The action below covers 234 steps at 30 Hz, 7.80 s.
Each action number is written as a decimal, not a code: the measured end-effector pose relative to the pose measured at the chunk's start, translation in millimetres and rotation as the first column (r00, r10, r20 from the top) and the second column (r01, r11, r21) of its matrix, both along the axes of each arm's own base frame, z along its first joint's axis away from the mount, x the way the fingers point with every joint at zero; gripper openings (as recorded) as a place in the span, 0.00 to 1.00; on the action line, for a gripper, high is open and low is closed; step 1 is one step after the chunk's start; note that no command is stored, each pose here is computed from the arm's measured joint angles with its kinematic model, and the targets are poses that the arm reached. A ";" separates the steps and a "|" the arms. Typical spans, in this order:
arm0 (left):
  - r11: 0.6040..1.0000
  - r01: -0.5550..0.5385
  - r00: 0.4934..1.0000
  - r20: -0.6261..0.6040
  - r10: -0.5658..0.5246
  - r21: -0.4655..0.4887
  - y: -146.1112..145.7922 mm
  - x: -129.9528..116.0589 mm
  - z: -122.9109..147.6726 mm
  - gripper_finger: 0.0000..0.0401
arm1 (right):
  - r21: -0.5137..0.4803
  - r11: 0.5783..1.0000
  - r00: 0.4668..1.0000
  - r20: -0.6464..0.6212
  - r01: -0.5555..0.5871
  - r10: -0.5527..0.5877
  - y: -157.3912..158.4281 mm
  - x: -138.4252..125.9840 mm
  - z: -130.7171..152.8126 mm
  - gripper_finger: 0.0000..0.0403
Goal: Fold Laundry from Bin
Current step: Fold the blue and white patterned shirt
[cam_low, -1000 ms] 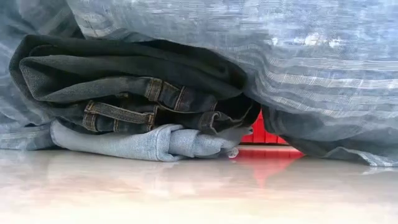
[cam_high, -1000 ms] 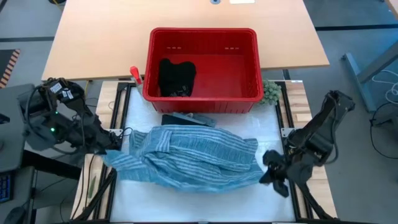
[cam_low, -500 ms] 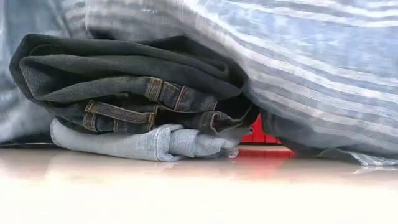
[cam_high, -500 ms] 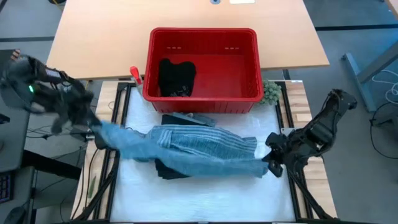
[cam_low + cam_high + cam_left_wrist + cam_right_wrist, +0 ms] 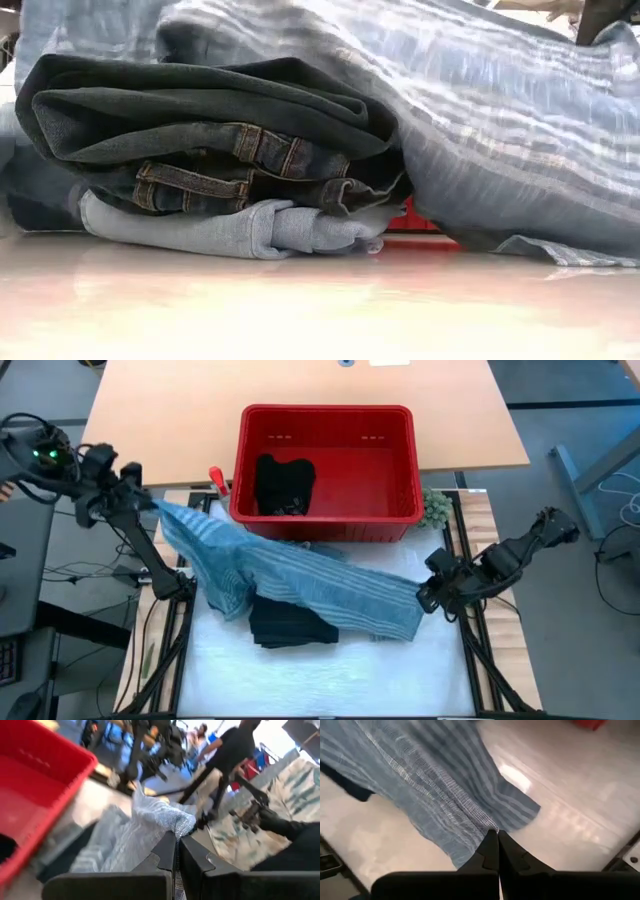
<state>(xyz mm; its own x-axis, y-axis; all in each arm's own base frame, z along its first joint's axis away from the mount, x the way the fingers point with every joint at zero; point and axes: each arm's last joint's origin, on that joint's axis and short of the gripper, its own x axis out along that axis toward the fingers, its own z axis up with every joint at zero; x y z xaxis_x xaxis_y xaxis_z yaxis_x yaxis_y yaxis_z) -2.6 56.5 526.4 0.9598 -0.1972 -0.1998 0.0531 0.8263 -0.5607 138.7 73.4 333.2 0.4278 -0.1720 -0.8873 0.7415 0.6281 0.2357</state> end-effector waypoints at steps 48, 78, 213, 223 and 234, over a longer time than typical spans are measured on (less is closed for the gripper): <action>0.993 -0.058 0.960 -0.267 0.084 0.103 -38.3 15.6 -100.4 0.00 | -0.220 0.960 0.823 0.503 -0.172 0.263 -20.7 125.6 -28.9 0.42; 0.923 0.041 0.899 -0.417 0.133 0.382 -108.6 56.1 -193.6 0.34 | -0.241 0.934 0.815 0.462 -0.265 0.350 -13.6 182.9 -81.3 0.41; 0.791 0.165 0.871 -0.464 0.165 0.590 -144.8 325.2 -158.5 0.44 | 0.092 0.921 0.925 -0.002 0.379 -0.380 21.6 40.6 -209.5 0.06; 0.748 0.209 0.821 -0.528 0.216 0.630 -177.1 337.7 -192.8 0.45 | 0.090 0.934 0.938 0.005 0.345 -0.347 23.8 43.1 -202.7 0.06; 0.852 0.197 0.744 -0.640 0.192 0.485 -168.6 371.3 -258.5 0.45 | 0.056 0.982 0.974 0.123 0.182 -0.188 21.4 46.8 -106.4 0.06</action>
